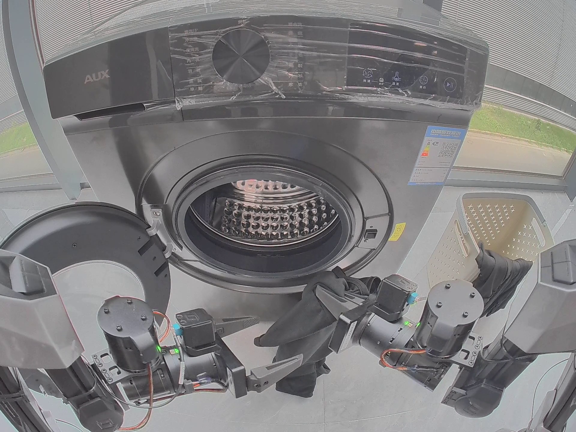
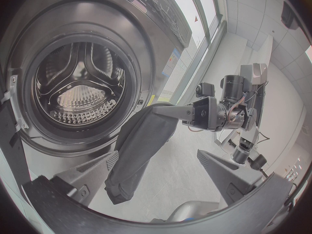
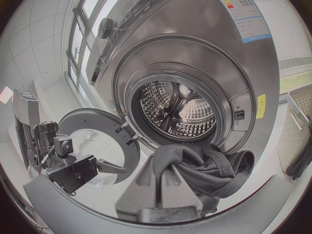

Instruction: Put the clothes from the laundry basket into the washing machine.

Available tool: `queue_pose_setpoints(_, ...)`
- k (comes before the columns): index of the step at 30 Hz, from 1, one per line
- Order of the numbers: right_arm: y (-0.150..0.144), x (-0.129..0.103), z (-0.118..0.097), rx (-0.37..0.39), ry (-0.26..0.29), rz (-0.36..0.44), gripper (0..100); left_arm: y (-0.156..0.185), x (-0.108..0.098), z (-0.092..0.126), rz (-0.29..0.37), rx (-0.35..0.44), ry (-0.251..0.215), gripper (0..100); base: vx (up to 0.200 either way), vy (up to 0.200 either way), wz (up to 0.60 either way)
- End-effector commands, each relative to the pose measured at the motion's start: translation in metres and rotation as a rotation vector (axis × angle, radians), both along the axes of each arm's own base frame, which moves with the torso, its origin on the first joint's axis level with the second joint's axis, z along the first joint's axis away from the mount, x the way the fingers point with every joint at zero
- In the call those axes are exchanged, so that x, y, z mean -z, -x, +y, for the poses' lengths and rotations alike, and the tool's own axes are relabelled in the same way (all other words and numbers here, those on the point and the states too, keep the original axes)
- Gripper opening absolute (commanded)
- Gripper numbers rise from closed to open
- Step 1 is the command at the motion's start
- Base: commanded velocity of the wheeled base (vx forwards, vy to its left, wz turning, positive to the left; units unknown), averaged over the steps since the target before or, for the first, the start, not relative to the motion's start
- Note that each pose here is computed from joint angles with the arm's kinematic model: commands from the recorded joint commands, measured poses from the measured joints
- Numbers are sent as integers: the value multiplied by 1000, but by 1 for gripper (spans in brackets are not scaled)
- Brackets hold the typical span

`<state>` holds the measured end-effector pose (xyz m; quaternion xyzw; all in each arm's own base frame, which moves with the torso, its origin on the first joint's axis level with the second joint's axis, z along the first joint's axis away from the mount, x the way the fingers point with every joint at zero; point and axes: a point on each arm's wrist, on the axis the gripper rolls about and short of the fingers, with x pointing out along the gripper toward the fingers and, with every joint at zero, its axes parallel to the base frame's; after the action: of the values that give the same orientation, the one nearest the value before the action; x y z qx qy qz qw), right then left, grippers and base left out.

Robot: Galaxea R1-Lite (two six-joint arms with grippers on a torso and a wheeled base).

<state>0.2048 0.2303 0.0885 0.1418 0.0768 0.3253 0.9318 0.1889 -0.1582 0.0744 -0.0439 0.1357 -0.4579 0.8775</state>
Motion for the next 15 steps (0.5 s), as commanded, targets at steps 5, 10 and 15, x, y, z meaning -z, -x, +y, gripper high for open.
queue_pose_setpoints(5, 0, 1, 3, -4, -1, 0, 0, -15, 14, -12, 6, -1, -22, 100, 0, 0, 0)
queue_pose_setpoints(10, 0, 2, 3, -4, -1, 2, 0, -25, 13, -22, -20, 6, -4, 100, 0, 0, 0)
queue_pose_setpoints(15, 1, 4, 5, -10, 2, 7, 0, -33, 21, -29, -24, 10, -15, 100, 0, 0, 0)
